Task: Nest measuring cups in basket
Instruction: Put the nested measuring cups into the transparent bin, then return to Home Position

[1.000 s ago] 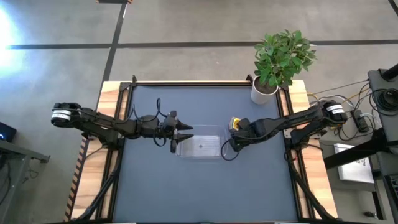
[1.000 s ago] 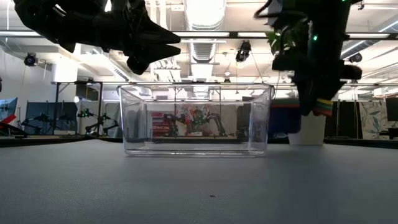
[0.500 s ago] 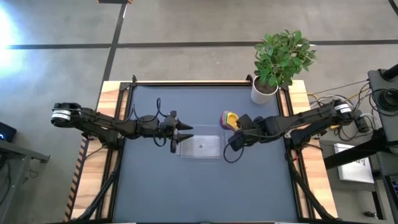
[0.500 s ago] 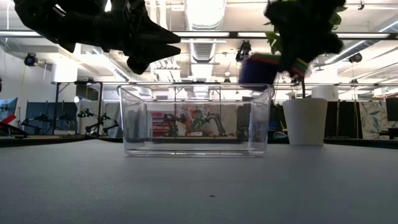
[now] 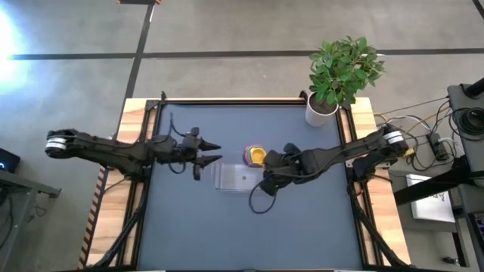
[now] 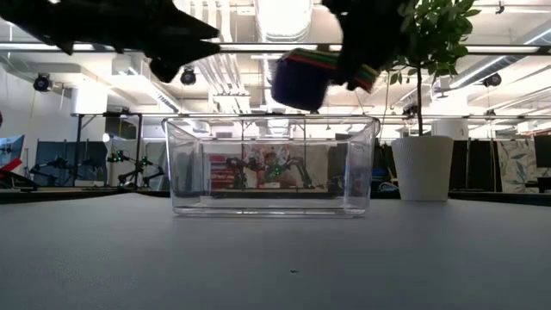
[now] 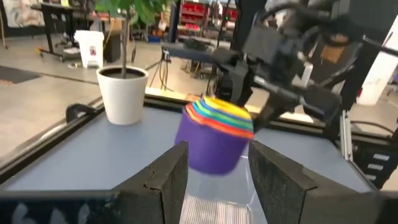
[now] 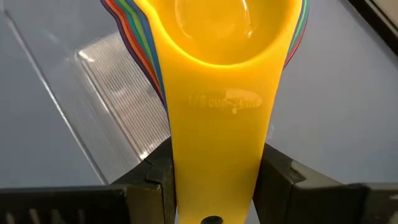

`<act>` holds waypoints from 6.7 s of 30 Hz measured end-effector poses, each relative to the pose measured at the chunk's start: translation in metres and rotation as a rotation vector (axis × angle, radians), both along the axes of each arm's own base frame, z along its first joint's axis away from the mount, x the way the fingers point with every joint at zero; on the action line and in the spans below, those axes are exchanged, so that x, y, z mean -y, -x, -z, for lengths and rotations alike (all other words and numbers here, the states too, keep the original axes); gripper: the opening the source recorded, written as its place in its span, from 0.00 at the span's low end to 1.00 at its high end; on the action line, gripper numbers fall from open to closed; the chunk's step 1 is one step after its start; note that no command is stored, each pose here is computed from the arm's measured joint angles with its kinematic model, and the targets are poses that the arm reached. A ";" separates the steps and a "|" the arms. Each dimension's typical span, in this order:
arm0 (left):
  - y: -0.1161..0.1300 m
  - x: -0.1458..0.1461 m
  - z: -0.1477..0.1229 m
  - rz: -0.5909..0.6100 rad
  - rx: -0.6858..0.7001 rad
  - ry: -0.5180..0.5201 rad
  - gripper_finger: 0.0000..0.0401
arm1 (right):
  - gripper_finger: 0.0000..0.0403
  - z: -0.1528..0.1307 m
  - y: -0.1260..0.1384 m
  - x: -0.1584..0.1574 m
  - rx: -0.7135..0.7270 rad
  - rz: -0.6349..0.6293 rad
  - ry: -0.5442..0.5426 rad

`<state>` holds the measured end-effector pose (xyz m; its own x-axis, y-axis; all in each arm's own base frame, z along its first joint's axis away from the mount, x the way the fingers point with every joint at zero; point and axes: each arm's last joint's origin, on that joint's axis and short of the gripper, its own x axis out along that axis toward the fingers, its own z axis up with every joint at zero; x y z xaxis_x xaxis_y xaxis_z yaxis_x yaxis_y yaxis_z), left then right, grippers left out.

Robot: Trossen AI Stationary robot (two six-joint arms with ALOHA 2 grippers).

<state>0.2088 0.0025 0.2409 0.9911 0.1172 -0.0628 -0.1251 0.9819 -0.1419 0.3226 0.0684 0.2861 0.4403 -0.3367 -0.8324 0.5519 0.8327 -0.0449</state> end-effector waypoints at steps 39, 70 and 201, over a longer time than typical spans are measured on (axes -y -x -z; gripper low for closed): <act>0.035 -0.001 -0.003 -0.036 0.110 -0.014 0.38 | 0.34 0.069 -0.079 0.027 -0.226 -0.468 -0.015; 0.034 -0.001 -0.002 -0.036 0.103 -0.015 0.38 | 0.54 0.041 -0.074 0.033 -0.094 -0.323 -0.097; 0.113 -0.018 0.072 -0.159 0.088 -0.053 0.00 | 0.02 0.117 0.225 0.054 0.942 -0.538 0.376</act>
